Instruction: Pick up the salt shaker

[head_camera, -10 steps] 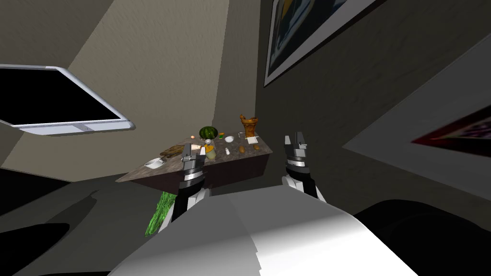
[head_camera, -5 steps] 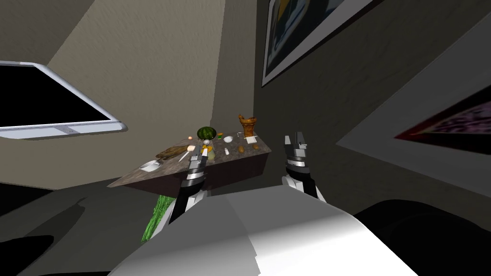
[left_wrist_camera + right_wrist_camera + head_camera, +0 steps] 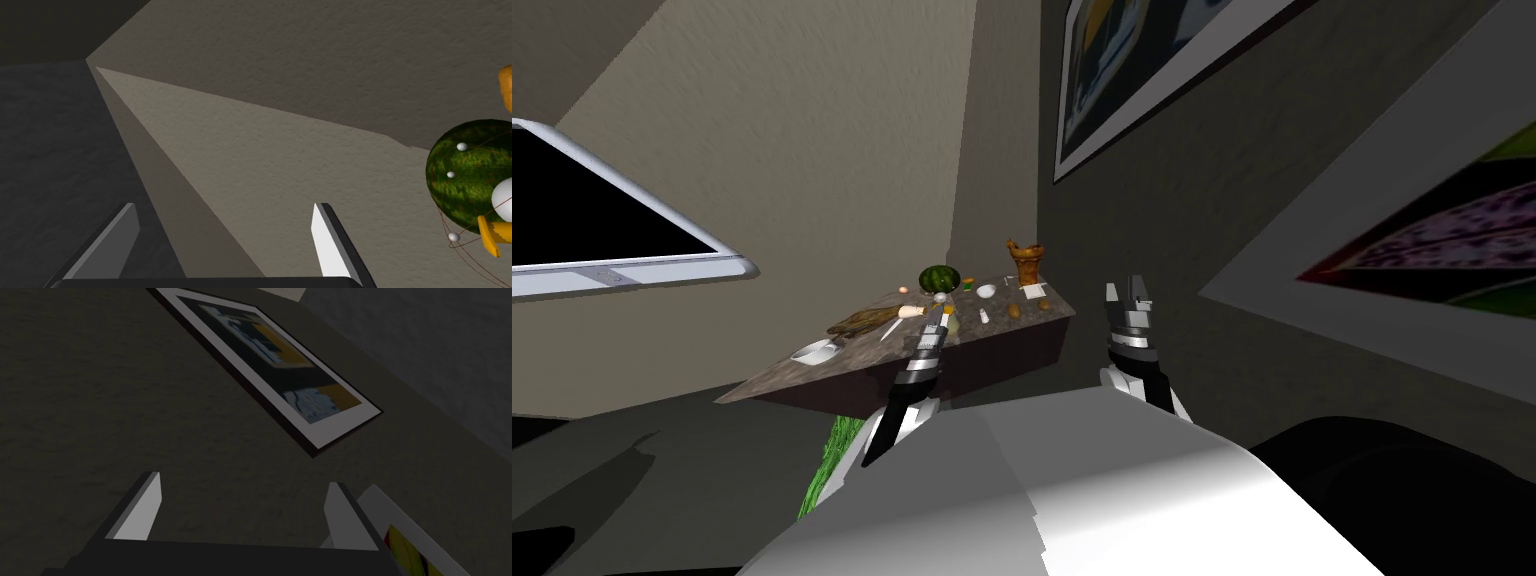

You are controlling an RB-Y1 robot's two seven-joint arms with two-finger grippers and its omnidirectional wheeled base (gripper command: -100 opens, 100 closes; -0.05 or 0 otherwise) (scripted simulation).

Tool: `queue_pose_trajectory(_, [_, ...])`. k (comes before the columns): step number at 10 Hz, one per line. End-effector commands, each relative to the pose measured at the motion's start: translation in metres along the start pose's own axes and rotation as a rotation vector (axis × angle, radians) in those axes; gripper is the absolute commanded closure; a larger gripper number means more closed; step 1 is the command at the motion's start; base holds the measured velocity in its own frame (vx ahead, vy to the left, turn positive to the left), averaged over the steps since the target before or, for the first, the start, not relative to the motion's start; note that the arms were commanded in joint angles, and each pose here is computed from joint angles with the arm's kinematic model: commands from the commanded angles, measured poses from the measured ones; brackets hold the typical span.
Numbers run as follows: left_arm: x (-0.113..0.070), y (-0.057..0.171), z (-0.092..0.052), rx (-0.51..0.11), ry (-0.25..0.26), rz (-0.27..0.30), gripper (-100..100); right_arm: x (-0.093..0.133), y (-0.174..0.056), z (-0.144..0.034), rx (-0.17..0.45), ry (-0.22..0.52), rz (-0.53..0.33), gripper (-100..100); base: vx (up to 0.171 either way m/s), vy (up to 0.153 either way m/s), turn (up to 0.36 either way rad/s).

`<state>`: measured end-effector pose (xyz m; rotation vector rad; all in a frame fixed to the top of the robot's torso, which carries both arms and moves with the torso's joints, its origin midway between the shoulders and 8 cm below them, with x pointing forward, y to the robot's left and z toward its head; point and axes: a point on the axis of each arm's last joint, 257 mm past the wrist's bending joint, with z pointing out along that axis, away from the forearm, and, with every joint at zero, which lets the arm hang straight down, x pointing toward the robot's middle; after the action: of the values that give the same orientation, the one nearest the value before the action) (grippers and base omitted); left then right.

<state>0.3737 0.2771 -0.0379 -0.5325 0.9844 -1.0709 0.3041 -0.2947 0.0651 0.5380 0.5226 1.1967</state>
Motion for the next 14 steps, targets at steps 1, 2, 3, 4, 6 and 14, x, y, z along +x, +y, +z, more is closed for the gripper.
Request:
queue_pose_trajectory(1, [0.003,0.013,-0.001,-0.032,0.033,0.054,-100,0.000,0.000,0.000,0.000,0.000,0.000,0,-0.016,0.032,-0.088])
queue_pose_trajectory(2, [0.006,0.022,-0.002,-0.051,0.054,0.087,-100,0.000,0.000,0.000,0.000,0.000,0.000,0,-0.011,0.028,-0.088])
queue_pose_trajectory(3, [0.008,0.031,-0.003,-0.070,0.075,0.120,-100,0.000,0.000,0.000,0.000,0.000,0.000,0,-0.014,0.030,-0.088])
queue_pose_trajectory(4, [0.010,0.040,-0.004,-0.088,0.097,0.154,-100,0.000,0.000,0.000,0.000,0.000,0.000,0,-0.011,0.032,-0.099])
queue_pose_trajectory(6, [0.013,0.059,-0.008,-0.125,0.142,0.222,-100,0.000,0.000,0.000,0.000,0.000,0.000,0,0.003,0.027,-0.096])
queue_pose_trajectory(14, [0.024,0.142,-0.042,-0.250,0.369,0.502,-100,0.000,0.000,0.000,0.000,0.000,0.000,0,0.029,0.008,-0.119])
